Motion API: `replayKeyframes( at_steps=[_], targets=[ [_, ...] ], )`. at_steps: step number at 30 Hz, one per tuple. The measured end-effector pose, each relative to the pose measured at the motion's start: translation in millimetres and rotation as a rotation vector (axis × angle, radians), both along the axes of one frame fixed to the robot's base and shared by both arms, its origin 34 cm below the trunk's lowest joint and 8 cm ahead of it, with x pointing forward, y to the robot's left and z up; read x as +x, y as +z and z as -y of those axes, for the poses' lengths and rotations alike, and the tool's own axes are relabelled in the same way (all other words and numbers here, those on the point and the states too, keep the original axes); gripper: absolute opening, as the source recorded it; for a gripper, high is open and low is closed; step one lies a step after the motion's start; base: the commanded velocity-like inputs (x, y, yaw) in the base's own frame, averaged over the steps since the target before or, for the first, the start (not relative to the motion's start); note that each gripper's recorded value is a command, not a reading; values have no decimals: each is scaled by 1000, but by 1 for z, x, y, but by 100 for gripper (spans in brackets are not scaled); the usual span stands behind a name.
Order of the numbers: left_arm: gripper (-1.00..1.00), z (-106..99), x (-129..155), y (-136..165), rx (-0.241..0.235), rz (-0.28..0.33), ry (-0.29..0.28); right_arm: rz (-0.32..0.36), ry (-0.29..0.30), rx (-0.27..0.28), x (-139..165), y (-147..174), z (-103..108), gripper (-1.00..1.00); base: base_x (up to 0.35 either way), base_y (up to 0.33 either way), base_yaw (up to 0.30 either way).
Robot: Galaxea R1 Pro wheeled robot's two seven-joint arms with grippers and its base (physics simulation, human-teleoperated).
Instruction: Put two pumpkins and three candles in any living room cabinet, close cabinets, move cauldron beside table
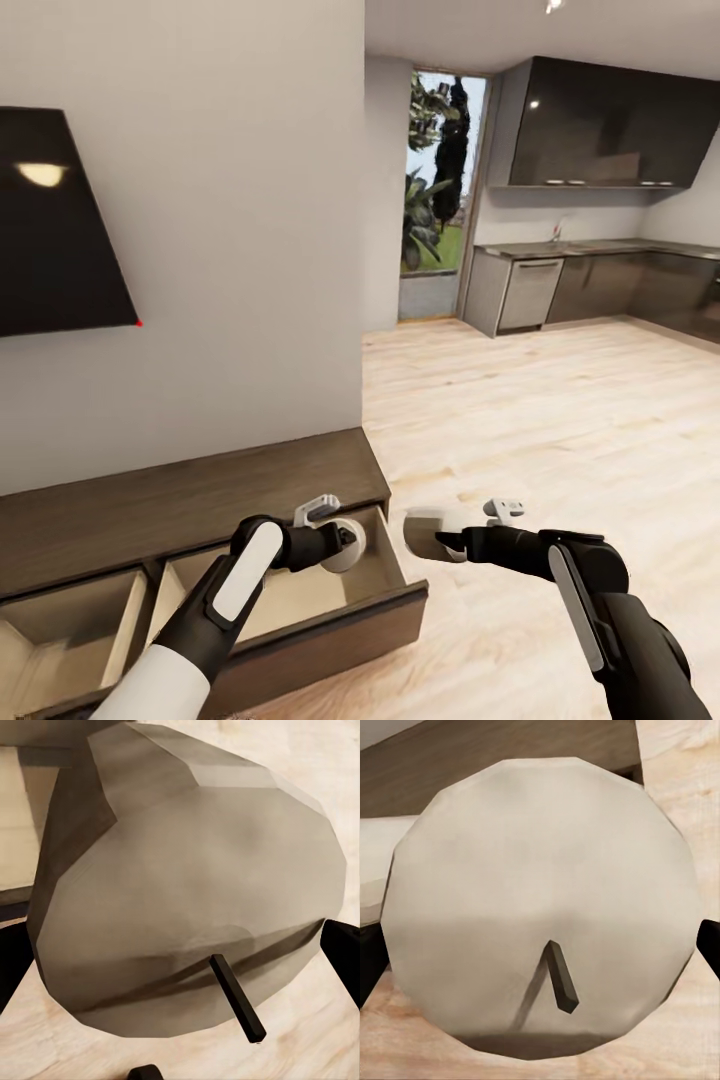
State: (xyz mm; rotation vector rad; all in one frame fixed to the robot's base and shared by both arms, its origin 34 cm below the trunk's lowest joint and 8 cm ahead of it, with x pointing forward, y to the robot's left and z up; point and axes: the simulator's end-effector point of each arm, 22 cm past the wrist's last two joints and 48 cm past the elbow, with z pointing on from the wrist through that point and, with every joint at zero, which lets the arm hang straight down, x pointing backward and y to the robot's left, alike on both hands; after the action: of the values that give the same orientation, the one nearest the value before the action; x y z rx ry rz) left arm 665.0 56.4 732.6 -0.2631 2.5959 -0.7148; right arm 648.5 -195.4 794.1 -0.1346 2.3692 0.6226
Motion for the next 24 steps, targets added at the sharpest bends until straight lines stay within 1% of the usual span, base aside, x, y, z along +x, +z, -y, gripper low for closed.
replayKeyframes(
  at_steps=[9, 15, 18, 24],
  targets=[
    [-100, 0, 0, 5, 1, 9, 0, 9, 0, 0, 0, 5, 0, -100, 0, 0, 224],
    [-100, 0, 1, 7, -2, 12, 0, 10, 2, 8, 0, 7, -1, -100, 2, 0, 63],
    [-100, 0, 1, 7, -2, 13, 1, 12, 3, 9, -1, 7, -1, -100, 104, 0, 27],
    [-100, 0, 1, 8, -2, 16, 0, 17, 3, 6, 0, 9, -2, -100, 84, 0, 195]
  ],
)
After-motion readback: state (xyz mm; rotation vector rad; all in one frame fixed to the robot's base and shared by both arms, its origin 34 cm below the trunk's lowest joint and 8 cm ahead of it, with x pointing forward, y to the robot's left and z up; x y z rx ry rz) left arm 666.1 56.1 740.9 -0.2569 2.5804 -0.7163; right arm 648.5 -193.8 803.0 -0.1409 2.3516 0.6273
